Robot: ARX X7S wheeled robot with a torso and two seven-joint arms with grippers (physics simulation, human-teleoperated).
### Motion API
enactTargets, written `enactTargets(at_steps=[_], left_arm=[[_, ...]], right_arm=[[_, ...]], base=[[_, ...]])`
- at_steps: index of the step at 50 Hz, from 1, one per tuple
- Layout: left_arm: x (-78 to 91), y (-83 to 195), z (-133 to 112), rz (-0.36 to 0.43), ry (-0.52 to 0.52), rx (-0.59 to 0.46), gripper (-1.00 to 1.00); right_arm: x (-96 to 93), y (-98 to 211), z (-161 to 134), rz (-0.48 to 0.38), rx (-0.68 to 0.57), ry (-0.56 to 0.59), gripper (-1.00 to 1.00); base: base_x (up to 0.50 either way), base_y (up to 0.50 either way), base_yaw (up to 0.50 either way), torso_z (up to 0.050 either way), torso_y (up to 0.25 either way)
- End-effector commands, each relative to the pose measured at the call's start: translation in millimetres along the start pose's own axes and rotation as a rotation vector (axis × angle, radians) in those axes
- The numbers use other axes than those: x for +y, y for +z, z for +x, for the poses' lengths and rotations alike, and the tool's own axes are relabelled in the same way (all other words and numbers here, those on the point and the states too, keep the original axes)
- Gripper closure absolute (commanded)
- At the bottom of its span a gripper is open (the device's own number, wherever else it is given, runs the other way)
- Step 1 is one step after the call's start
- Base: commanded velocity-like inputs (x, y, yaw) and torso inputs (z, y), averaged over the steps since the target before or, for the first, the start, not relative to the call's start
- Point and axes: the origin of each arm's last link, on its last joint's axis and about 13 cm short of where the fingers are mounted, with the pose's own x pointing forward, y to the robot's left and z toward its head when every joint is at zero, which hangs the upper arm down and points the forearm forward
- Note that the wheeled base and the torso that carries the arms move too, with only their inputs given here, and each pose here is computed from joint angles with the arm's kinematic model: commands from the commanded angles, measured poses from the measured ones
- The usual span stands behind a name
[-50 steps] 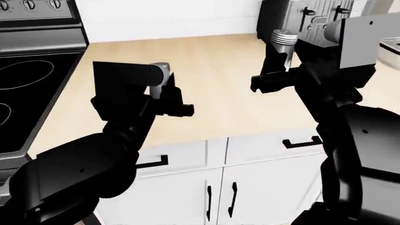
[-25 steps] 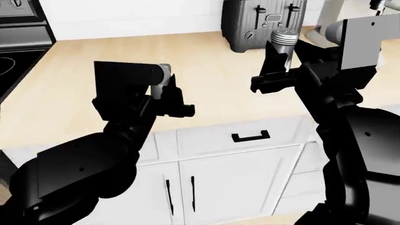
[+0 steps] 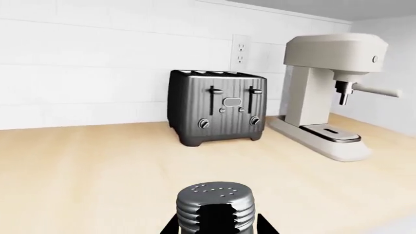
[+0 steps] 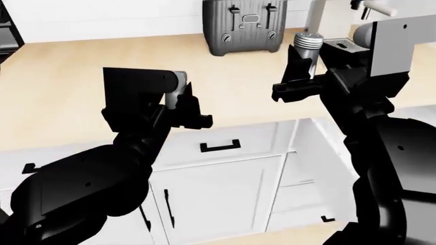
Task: Pick and place the shaker into the drawer. Then close the cabinet.
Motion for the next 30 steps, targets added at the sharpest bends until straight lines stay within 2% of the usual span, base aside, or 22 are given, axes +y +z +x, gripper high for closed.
enactTargets(at_steps=[1,30], left_arm=[[0.0,1.4,0.4,-0.011,-0.001,-0.005,1.0],[1.6,-5.9,1.8,-0.011,-0.003,-0.003,1.0]], right_arm=[[0.5,2.8,-0.4,-0.013,-0.009,0.001,1.0],[-0.4,0.3,-6.7,-0.049,0.027,-0.012,1.0]], base=[[-0.08,-0.49,0.0,0.0,0.0],[-0.08,-0.49,0.0,0.0,0.0]])
